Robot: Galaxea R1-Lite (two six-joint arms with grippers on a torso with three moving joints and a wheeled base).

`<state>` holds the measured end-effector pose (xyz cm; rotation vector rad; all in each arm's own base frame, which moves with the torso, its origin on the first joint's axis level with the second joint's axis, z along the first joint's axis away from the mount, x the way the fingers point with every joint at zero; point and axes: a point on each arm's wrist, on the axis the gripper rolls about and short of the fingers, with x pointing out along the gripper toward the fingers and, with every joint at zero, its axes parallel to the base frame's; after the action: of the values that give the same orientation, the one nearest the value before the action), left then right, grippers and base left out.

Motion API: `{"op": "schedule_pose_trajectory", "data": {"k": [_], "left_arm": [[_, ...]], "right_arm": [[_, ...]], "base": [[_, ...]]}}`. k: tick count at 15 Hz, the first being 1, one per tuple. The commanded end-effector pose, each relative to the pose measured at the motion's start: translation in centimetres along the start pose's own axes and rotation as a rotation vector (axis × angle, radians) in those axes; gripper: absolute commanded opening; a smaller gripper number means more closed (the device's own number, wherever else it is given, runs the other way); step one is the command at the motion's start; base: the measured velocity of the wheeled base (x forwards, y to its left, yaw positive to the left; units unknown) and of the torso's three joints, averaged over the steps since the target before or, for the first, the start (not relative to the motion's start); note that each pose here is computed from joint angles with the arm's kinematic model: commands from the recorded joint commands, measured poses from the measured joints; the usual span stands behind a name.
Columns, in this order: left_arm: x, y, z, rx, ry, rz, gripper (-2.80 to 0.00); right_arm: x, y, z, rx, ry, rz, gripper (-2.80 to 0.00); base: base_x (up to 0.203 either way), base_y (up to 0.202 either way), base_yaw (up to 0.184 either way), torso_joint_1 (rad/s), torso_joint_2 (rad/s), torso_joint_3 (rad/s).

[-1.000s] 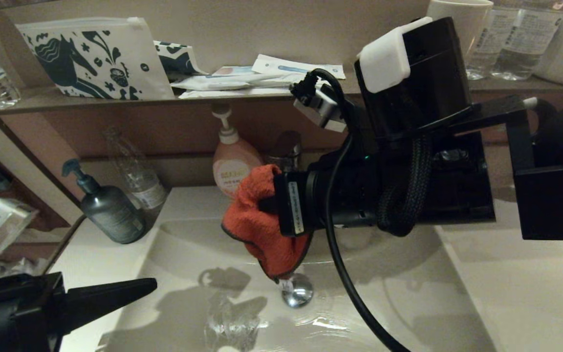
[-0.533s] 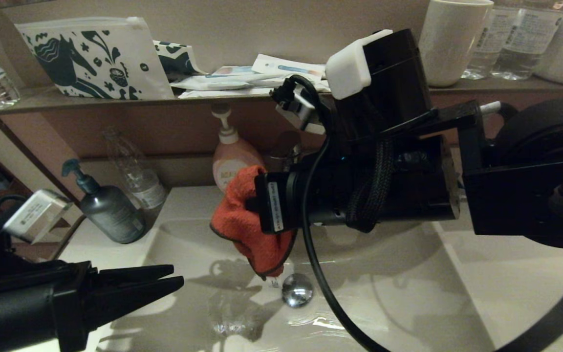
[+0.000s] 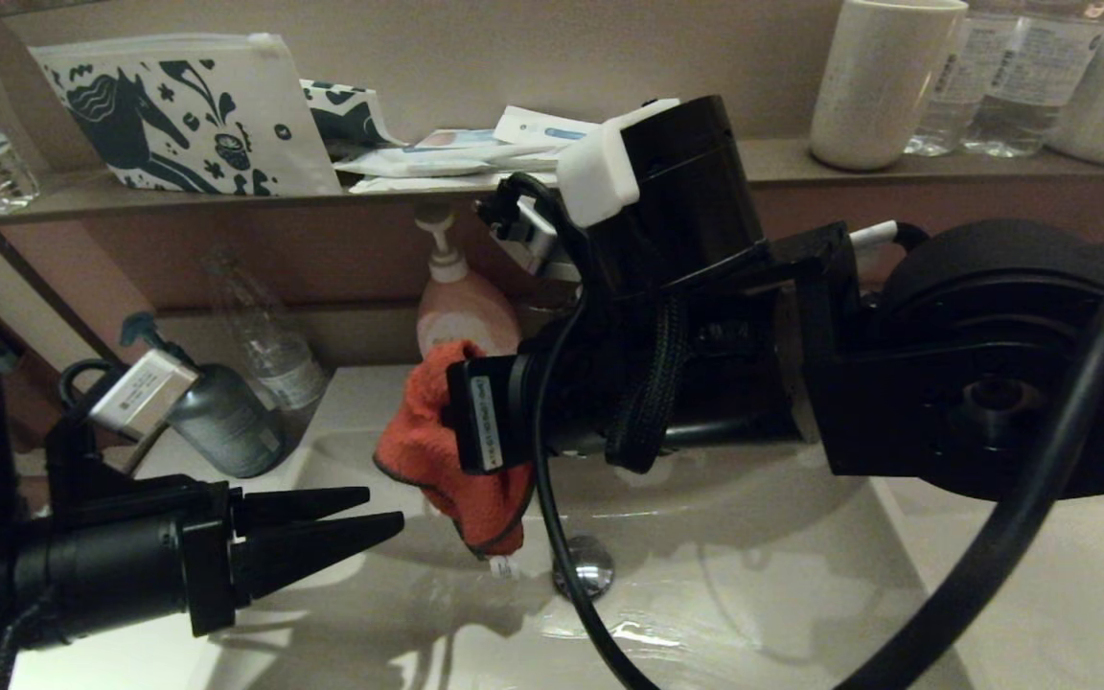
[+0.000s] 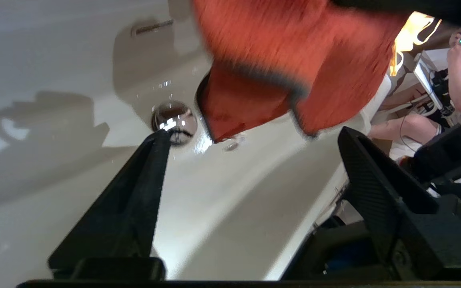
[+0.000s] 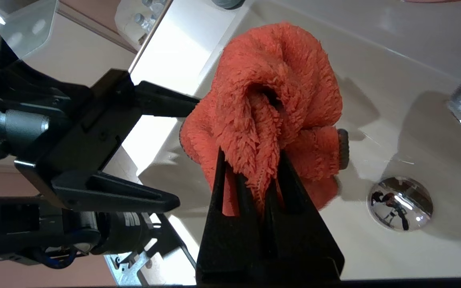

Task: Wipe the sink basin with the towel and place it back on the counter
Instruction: Wipe the sink

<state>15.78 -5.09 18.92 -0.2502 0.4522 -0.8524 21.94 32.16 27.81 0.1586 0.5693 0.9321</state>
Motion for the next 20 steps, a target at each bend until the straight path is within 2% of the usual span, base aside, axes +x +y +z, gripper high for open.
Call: {"op": "schedule_pose_trajectory", "data": {"k": [1, 4, 14, 16, 20], "left_arm": [[0.6, 0.1, 0.3, 0.004, -0.001, -0.015, 0.00], [0.7, -0.3, 0.7, -0.030, -0.010, -0.038, 0.00], [1.2, -0.3, 0.9, -0.029, -0.002, -0.047, 0.00], [1.2, -0.3, 0.9, -0.028, -0.010, -0.017, 0.00], [1.6, -0.2, 1.3, -0.026, -0.009, -0.014, 0.00]], "right_arm": [[0.8, 0.0, -0.1, 0.002, 0.006, 0.001, -2.80], [1.7, -0.2, -0.3, 0.004, 0.013, -0.001, -2.80], [4.0, 1.1, 0.4, -0.011, -0.021, 0.036, -2.80], [4.3, 1.6, 0.1, -0.016, -0.016, 0.048, -2.80], [4.6, 2.2, 0.3, -0.021, -0.041, 0.044, -2.80]], "base": [[0.000, 0.000, 0.000, 0.000, 0.00, 0.000], [0.000, 0.000, 0.000, 0.000, 0.00, 0.000], [0.000, 0.000, 0.000, 0.000, 0.00, 0.000], [0.000, 0.000, 0.000, 0.000, 0.00, 0.000], [0.000, 0.000, 0.000, 0.000, 0.00, 0.000]]}}
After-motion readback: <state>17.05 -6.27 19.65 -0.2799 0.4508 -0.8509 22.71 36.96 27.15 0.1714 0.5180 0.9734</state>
